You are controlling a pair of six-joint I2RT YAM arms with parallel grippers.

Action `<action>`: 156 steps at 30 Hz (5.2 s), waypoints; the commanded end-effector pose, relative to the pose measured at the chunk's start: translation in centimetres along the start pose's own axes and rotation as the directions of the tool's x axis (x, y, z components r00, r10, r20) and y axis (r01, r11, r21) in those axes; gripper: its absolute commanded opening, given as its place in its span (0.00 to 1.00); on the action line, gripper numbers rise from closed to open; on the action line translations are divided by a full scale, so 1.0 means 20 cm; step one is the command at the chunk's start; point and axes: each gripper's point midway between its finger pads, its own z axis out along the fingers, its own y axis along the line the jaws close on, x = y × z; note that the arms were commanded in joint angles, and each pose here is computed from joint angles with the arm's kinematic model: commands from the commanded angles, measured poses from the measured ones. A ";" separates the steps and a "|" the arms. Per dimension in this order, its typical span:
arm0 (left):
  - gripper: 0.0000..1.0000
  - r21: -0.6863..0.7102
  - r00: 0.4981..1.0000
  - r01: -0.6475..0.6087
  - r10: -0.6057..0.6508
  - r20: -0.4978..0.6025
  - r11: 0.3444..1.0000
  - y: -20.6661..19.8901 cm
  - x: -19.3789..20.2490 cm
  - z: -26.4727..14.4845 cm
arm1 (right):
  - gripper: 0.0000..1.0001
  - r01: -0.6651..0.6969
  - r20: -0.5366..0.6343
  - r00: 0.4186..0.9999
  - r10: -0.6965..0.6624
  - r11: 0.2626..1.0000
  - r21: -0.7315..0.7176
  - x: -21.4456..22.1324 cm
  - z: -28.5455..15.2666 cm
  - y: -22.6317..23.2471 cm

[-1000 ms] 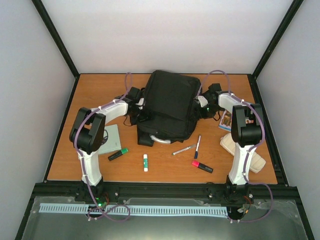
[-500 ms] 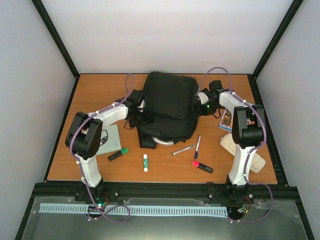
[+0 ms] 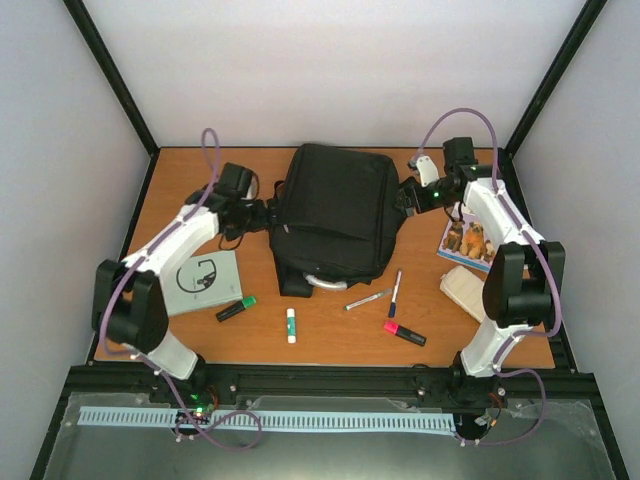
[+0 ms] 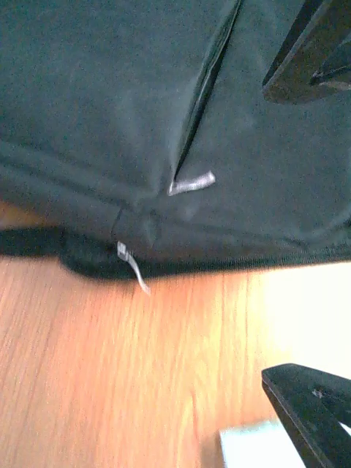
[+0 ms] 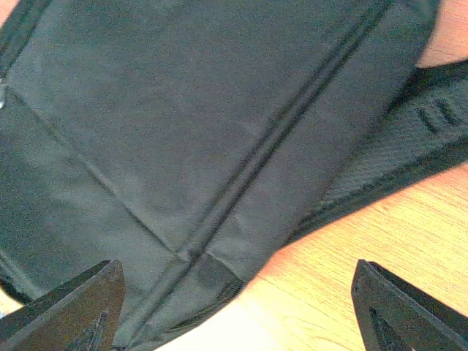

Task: Pack the student bag
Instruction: Adjust the student bag at the center of the board, then pick up the book from the center of the board.

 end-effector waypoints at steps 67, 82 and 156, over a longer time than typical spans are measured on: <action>1.00 -0.344 0.747 0.662 -0.554 0.367 0.666 1.14 0.16 -0.06 | 0.80 0.201 -0.256 0.934 -0.249 0.959 -0.198 0.36 0.43 0.45; 0.97 -0.196 0.900 0.433 -0.411 0.145 0.880 0.89 -0.24 0.33 | 0.83 0.252 -0.149 0.945 -0.291 0.939 -0.232 0.10 0.27 0.55; 1.00 -0.164 0.998 0.040 -0.031 0.060 0.986 0.46 -0.50 0.10 | 0.77 0.317 -0.097 0.921 -0.378 0.870 -0.378 0.04 0.26 0.98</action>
